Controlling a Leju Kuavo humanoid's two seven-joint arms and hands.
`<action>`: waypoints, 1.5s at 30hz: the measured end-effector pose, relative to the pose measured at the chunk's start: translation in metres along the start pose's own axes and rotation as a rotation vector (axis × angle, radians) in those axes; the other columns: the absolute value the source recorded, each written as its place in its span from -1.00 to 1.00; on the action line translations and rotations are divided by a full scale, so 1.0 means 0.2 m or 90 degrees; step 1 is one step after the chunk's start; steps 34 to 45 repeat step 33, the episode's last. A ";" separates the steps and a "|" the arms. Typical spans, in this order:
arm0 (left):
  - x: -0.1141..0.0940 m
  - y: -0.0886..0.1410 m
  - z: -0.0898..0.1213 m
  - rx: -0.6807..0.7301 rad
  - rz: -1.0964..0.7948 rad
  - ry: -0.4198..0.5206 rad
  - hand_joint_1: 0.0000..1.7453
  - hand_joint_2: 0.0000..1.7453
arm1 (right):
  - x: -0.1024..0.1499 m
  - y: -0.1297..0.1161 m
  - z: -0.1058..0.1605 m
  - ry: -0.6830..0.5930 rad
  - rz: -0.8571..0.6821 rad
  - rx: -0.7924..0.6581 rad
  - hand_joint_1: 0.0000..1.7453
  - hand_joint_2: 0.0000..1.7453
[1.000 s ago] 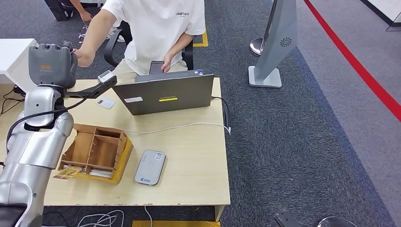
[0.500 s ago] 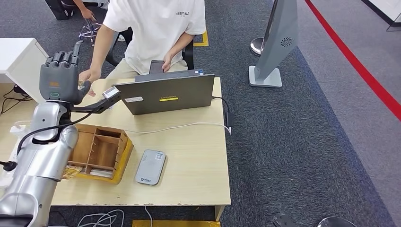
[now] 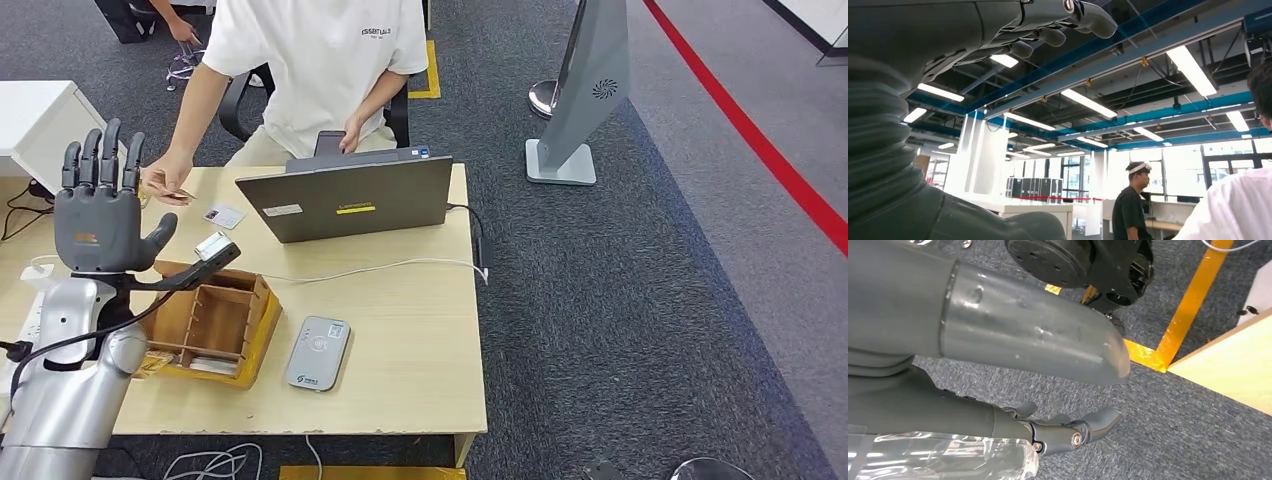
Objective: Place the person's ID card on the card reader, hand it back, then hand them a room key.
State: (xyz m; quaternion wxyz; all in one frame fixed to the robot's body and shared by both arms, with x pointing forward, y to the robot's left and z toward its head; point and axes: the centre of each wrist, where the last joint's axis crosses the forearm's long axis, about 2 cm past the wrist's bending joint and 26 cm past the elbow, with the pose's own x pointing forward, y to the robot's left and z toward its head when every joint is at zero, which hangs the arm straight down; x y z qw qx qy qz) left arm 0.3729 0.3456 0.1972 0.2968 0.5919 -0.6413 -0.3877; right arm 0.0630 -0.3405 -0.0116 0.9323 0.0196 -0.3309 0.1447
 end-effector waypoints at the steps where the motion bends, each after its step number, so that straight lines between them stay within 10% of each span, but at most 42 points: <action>1: -0.04 0.00 0.06 0.002 0.011 0.010 -1.00 1.00 | 0.00 0.00 0.01 0.000 0.000 0.001 -1.00 -1.00; 5: -0.33 0.03 0.50 -0.016 0.105 0.082 -1.00 1.00 | -0.07 0.01 0.07 0.012 0.004 0.014 -1.00 -1.00; 10: -0.94 0.28 1.04 -0.071 0.234 0.196 -1.00 1.00 | -0.16 -0.01 0.17 0.022 0.017 0.027 -1.00 -1.00; 16: -1.31 0.49 1.69 0.062 0.308 0.515 -1.00 1.00 | -0.22 -0.04 0.30 0.019 -0.021 0.011 -1.00 -1.00; 26: -1.09 0.22 2.16 0.484 0.584 0.881 -1.00 1.00 | -0.18 -0.06 0.38 0.021 -0.039 -0.022 -1.00 -1.00; 30: -0.70 -0.04 2.29 0.533 0.670 1.065 -1.00 -1.00 | -0.16 -0.06 0.39 0.030 -0.019 -0.020 -1.00 -1.00; 33: -0.38 -0.18 2.33 0.474 0.711 1.211 -1.00 -1.00 | -0.15 -0.07 0.40 0.040 0.005 -0.018 -1.00 -1.00; 45: -0.38 -0.18 2.33 0.474 0.711 1.211 -1.00 -1.00 | -0.15 -0.07 0.40 0.040 0.005 -0.018 -1.00 -1.00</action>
